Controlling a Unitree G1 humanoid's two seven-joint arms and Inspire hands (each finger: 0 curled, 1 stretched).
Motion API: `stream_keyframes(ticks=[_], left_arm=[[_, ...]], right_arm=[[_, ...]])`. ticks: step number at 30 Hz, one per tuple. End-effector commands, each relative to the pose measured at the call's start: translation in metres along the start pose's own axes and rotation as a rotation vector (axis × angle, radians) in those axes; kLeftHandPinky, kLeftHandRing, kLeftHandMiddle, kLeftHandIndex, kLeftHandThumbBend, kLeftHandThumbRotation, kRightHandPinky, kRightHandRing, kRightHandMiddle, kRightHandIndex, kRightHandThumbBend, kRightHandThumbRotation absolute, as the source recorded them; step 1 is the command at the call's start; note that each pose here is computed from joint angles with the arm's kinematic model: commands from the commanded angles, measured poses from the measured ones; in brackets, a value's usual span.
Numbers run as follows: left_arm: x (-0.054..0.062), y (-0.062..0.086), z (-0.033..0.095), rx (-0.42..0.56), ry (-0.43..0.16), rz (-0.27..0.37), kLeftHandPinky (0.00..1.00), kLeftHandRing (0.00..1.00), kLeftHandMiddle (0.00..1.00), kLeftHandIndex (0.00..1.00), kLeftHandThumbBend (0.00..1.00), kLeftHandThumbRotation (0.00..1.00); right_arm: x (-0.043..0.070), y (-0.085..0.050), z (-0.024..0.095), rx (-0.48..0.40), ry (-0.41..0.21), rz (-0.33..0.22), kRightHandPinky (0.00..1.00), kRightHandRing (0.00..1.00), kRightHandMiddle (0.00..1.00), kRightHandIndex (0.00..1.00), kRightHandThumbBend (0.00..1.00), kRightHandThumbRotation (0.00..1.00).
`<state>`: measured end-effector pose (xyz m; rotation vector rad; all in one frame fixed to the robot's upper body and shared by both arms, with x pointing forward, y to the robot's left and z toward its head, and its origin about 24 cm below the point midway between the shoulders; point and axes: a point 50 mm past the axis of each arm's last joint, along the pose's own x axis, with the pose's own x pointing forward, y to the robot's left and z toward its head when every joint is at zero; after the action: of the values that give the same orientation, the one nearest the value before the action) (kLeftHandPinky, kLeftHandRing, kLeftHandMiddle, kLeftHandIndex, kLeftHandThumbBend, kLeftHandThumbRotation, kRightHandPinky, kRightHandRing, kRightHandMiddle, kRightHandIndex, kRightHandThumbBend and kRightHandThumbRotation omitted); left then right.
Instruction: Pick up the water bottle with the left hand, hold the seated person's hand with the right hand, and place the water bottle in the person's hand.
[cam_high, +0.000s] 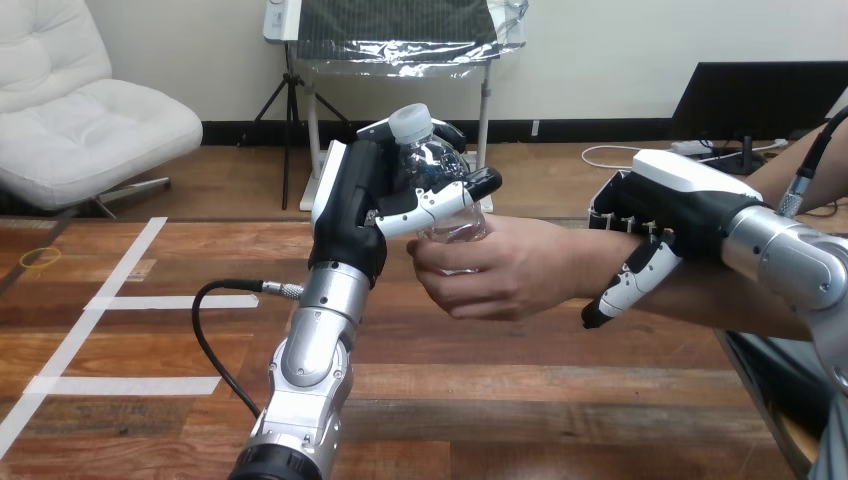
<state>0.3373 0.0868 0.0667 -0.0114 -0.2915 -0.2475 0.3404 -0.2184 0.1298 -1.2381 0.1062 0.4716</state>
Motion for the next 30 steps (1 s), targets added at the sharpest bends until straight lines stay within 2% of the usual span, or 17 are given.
stream_keyframes(ticks=[1,6,12,13,19,30], left_arm=[[0.020,-0.029,0.024,0.020,-0.084,-0.146,0.40,0.49,0.54,0.55,0.73,0.07],[0.017,-0.025,0.025,0.053,-0.086,-0.153,0.53,0.63,0.68,0.71,0.80,0.31],[0.014,-0.018,0.028,0.074,-0.101,-0.144,0.69,0.76,0.78,0.82,0.85,0.53],[0.013,-0.017,0.029,0.077,-0.102,-0.142,0.74,0.80,0.80,0.84,0.86,0.60],[0.008,-0.010,0.032,0.068,-0.111,-0.123,0.83,0.86,0.85,0.89,0.86,0.74],[0.000,0.006,0.036,0.114,-0.129,-0.085,0.92,0.92,0.87,0.91,0.79,0.91]], right_arm=[[-0.003,-0.023,0.012,-0.002,-0.061,-0.071,0.22,0.28,0.35,0.35,0.97,0.13],[-0.005,-0.022,0.009,0.014,-0.059,-0.011,0.25,0.31,0.38,0.38,0.99,0.24],[-0.009,-0.021,0.007,-0.022,-0.051,0.028,0.32,0.40,0.46,0.48,1.00,0.47],[-0.009,-0.020,0.007,-0.024,-0.052,0.030,0.34,0.43,0.49,0.52,1.00,0.53],[-0.012,-0.018,0.005,-0.023,-0.053,0.052,0.42,0.52,0.58,0.63,1.00,0.65],[-0.018,-0.015,0.000,-0.001,-0.059,0.068,0.53,0.63,0.69,0.76,1.00,0.69]])
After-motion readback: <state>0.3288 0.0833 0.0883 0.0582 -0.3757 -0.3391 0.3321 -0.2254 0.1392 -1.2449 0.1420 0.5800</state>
